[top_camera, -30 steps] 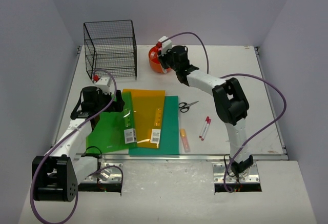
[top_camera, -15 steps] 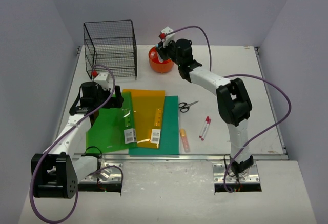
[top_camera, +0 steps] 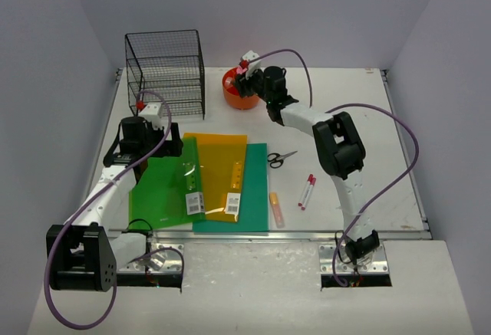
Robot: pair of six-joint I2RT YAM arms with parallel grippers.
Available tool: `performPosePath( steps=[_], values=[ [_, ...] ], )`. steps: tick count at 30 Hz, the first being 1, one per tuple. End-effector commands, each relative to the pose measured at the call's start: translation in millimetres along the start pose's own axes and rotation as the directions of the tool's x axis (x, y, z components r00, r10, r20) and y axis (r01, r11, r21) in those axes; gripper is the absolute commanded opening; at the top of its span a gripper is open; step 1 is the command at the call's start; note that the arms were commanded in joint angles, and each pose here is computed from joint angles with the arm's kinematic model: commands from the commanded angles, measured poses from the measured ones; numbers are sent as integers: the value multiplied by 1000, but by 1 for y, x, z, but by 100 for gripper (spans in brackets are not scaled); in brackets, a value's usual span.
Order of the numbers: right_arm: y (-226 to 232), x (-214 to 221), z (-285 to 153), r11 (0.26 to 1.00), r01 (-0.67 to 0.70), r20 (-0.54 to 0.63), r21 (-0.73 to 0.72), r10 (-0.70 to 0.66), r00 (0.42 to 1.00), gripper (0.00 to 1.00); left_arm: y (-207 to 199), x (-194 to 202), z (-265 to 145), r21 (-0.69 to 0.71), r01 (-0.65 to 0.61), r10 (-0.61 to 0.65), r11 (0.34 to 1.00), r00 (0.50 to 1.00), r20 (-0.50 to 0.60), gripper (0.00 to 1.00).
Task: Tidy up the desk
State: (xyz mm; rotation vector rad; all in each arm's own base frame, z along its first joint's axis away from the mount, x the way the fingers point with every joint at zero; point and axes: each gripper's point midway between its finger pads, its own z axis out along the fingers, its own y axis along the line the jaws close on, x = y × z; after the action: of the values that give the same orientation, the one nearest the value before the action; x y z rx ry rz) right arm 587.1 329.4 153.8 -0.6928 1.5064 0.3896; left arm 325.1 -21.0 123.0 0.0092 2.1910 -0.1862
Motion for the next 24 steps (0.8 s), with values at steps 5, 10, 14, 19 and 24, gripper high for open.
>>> performPosePath(
  steps=[5,10,14,19,24],
  values=[
    [0,-93,-63,999,-33,-16,-17,33,999,72,4,-30,1,-14,-9,10,1000,998,57,100],
    [31,-48,-158,984,-157,-422,-79,110,900,51,13,-34,7,-59,-7,11,998,998,58,100],
    [78,23,-265,932,-362,-755,-3,235,612,38,17,-30,13,-75,-8,11,997,999,42,100],
    [116,83,-347,872,-456,-900,178,332,282,42,23,-27,18,-101,-32,35,994,999,27,100],
    [132,98,-363,849,-476,-905,229,366,219,48,26,-28,18,-124,-13,16,992,1000,20,100]
  ],
)
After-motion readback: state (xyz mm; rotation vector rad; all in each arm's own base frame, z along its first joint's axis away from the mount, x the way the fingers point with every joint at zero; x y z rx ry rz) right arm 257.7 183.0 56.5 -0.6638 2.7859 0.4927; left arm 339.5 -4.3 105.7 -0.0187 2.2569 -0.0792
